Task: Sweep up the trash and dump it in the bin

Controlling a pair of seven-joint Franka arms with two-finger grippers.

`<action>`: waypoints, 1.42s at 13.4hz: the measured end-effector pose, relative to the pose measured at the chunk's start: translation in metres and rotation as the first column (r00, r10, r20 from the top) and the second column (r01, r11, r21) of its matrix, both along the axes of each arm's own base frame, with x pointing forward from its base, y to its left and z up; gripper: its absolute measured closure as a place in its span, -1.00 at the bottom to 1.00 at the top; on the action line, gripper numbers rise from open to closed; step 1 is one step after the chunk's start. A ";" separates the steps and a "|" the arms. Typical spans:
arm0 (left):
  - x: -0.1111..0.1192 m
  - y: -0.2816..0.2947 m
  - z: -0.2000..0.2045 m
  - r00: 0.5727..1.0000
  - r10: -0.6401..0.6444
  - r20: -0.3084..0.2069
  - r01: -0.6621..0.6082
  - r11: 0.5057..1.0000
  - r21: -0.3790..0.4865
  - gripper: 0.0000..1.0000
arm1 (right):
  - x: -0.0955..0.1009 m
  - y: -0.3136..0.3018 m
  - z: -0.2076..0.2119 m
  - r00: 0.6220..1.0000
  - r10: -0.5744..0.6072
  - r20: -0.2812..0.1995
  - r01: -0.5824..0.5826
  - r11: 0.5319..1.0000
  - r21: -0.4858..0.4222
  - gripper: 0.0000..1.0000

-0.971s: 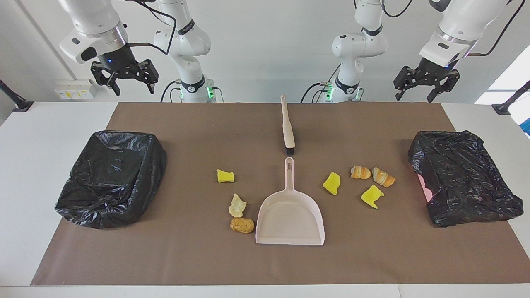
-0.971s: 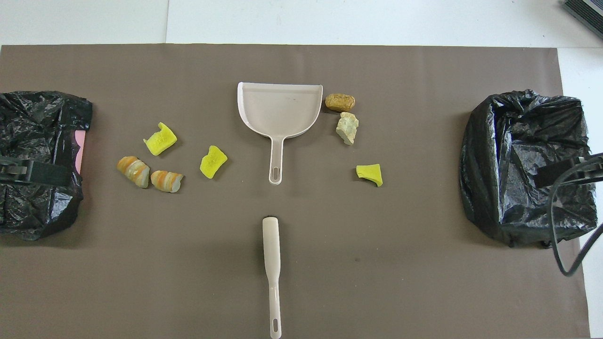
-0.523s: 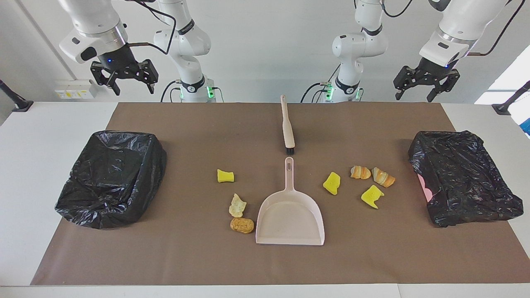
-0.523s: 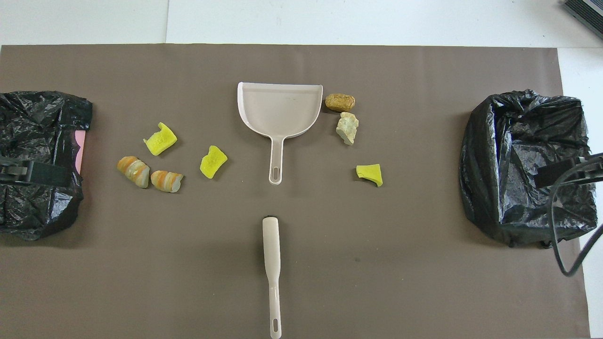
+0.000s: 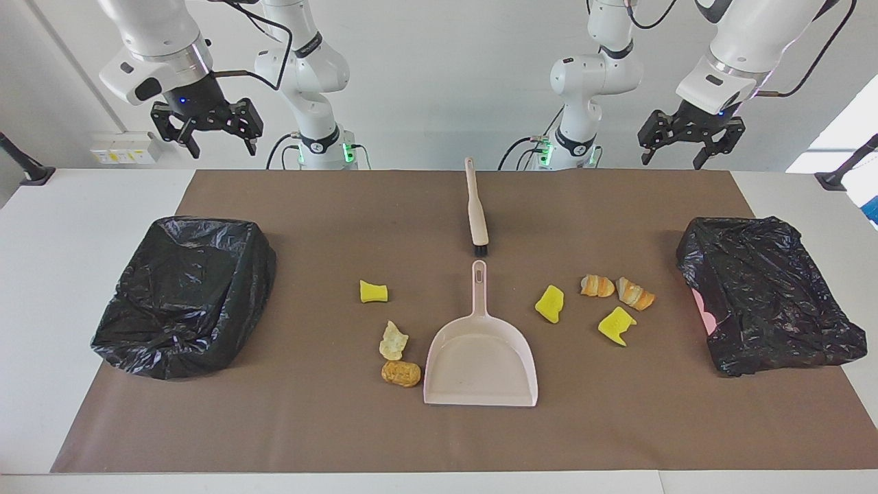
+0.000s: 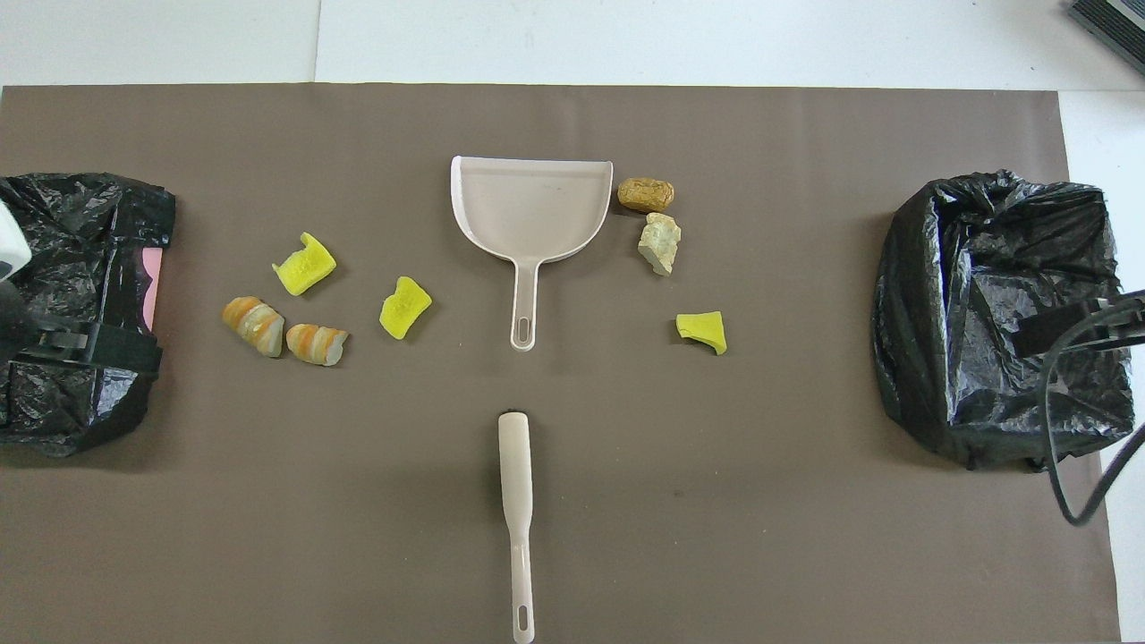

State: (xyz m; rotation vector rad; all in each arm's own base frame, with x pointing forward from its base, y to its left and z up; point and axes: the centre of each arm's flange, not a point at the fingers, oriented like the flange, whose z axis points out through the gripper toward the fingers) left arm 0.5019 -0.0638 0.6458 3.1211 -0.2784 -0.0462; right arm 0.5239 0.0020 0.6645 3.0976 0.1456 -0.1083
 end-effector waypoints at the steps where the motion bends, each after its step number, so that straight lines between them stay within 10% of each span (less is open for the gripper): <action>1: 0.000 0.000 0.000 1.000 0.000 0.000 0.000 1.000 0.000 -1.00 | 0.001 0.001 0.001 1.000 0.002 0.012 -0.002 1.000 0.000 -1.00; 19: -0.032 -0.026 -0.045 0.994 0.036 -0.101 -0.034 0.999 0.024 -1.00 | 0.033 0.019 -0.035 0.999 0.040 0.008 -0.040 0.999 0.006 -1.00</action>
